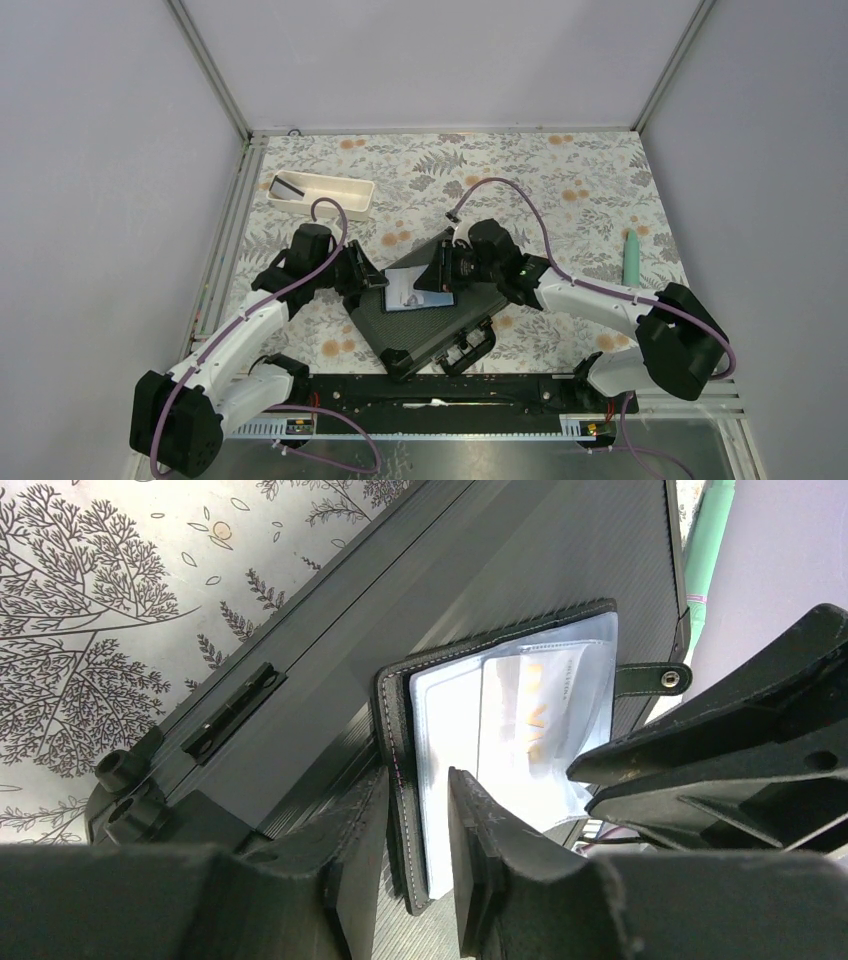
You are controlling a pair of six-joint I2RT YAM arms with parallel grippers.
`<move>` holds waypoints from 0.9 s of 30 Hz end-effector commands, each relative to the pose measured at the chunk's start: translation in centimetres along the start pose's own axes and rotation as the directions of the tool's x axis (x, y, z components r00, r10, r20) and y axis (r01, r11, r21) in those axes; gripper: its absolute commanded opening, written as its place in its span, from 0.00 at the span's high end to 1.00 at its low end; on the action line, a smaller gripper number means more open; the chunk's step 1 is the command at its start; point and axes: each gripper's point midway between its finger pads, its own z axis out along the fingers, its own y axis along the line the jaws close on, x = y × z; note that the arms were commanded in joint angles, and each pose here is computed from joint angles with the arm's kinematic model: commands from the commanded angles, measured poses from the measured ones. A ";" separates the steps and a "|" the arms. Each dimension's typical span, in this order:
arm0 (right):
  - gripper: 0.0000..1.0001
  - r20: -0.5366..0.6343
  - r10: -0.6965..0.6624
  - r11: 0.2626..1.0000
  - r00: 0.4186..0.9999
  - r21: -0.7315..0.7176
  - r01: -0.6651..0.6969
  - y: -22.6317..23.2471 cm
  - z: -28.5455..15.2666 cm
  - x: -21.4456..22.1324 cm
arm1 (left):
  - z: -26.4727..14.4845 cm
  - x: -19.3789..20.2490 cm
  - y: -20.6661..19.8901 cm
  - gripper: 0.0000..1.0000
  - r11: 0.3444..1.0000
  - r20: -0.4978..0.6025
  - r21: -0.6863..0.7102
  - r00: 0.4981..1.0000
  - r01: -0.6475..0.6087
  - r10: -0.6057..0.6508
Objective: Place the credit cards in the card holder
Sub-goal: Turn over the card holder at the center of the board.
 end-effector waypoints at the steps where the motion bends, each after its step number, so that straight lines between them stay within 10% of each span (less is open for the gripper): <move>1: 0.69 0.049 -0.045 0.999 0.998 -0.020 0.046 2.0 0.6 -1.6 | 0.1 0.8 0.0 0.70 1.000 -0.029 0.015 1.000 0.011 -0.011; 18: 0.53 0.163 -0.079 0.985 0.983 0.162 0.053 -0.1 -2.8 -3.1 | -0.3 0.0 0.0 0.74 1.000 0.003 -0.010 1.000 -0.012 0.013; 27: 0.53 0.164 -0.070 0.958 0.984 0.285 0.020 -2.6 -4.5 -2.5 | -3.1 -3.1 -2.1 0.60 0.987 0.140 -0.103 0.981 -0.121 0.135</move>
